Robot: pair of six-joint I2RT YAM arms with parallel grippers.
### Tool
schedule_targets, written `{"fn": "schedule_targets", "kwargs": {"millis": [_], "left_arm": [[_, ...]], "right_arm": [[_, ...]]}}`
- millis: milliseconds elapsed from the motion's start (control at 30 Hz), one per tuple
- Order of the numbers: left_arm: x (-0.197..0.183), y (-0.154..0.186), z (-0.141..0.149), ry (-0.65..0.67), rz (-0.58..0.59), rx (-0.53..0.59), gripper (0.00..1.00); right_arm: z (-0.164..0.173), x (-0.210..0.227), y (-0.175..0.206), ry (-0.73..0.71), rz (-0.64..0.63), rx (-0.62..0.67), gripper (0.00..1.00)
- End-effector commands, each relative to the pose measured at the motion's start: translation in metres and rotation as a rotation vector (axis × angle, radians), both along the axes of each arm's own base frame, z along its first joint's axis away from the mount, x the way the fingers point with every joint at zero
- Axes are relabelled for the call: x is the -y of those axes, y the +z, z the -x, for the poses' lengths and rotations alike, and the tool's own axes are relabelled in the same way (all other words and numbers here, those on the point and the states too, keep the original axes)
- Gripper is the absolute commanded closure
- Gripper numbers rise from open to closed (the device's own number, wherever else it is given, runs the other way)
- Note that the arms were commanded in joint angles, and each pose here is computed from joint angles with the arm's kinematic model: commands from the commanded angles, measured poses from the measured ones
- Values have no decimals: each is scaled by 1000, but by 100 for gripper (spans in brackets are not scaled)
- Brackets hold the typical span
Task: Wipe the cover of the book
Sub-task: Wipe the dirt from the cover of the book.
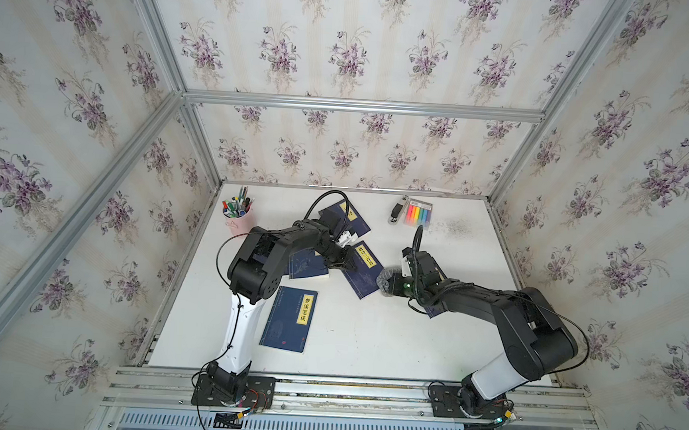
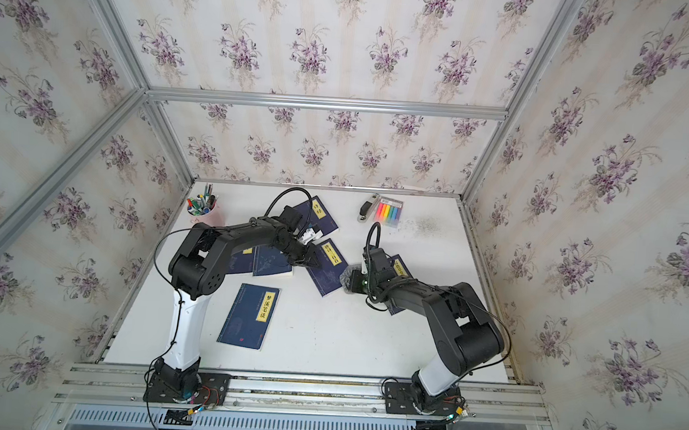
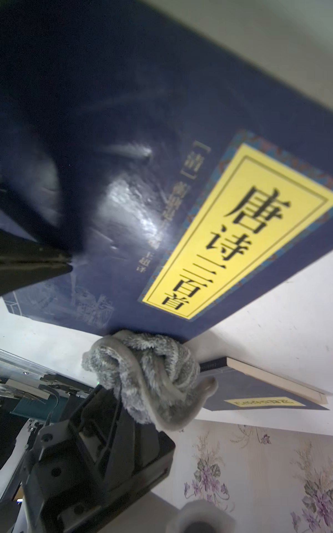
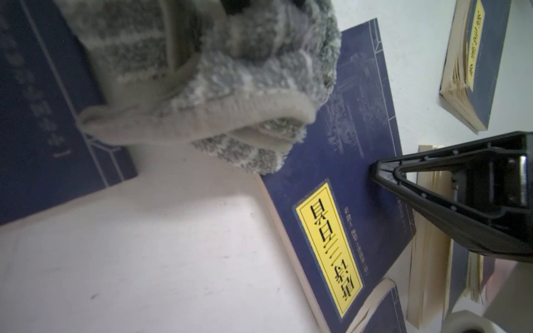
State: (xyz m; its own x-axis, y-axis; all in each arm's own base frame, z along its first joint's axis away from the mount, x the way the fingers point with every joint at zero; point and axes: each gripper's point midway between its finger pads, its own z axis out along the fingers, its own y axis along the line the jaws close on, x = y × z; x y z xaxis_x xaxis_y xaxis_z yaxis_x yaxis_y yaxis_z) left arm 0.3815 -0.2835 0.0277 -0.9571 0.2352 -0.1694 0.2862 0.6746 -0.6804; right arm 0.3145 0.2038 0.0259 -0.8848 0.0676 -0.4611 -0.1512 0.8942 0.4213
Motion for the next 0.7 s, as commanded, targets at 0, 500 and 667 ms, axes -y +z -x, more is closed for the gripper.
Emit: {"fn": "schedule_targets", "kwargs": {"millis": [0,500,667], "left_arm": [[1,18,-9,-4,22,109,100],[-9,-6,-25,49,-90,100,100],[-18,-25,-24,65,-148,55,100]], "right_arm": [[12,14,-2,22,96,-40,100],[19,-59,19,227,85,4,100],[15,-78,9,253,65,-23,100]]}}
